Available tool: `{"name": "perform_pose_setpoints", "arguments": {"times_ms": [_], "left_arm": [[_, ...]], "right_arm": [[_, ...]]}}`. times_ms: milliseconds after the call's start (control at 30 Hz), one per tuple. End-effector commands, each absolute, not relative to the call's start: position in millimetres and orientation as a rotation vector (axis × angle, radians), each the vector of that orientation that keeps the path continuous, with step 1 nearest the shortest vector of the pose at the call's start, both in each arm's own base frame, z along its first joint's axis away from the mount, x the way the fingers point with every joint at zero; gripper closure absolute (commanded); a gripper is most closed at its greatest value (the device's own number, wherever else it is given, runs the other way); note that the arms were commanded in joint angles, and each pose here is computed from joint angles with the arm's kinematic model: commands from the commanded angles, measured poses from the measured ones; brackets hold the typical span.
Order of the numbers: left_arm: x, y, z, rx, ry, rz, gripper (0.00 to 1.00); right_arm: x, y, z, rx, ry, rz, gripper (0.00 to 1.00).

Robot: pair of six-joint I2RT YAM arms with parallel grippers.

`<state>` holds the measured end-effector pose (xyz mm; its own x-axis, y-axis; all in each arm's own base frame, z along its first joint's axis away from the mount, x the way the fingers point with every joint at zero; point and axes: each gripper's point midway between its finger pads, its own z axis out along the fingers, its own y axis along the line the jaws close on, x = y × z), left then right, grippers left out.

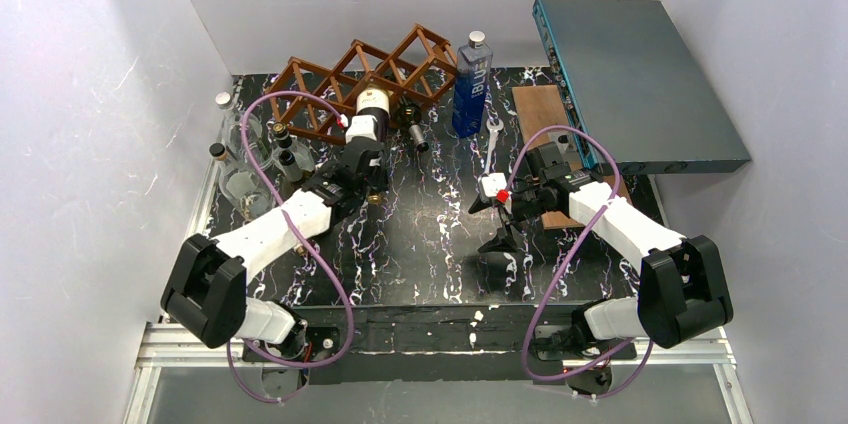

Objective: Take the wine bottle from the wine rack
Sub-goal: Pick up the wine bottle from the wine rack.

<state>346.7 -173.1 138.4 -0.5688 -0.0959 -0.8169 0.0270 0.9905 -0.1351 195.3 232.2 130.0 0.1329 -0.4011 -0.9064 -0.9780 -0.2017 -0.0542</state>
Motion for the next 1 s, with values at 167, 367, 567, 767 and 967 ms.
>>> {"name": "perform_pose_setpoints", "arguments": {"times_ms": [167, 367, 567, 767, 967], "left_arm": [[375.8, -164.8, 281.0, -0.242, 1.69, -0.324, 1.0], [370.2, -165.2, 281.2, -0.237, 1.688, -0.349, 1.0], [362.2, -163.5, 280.1, -0.231, 1.686, -0.368, 1.0], [356.1, -162.4, 284.1, -0.228, 1.674, -0.384, 1.0], [350.2, -161.7, 286.5, -0.223, 1.665, -0.398, 1.0]], "right_arm": [[194.9, 228.7, 126.1, -1.697, 1.355, 1.06, 0.0], [194.7, 228.9, 125.8, -1.7, 1.355, 1.065, 0.0], [194.6, 228.6, 125.6, -1.702, 1.355, 1.063, 0.0], [194.7, 228.4, 124.9, -1.704, 1.356, 1.062, 0.0], [195.0, 228.4, 124.4, -1.705, 1.357, 1.061, 0.0]]}}
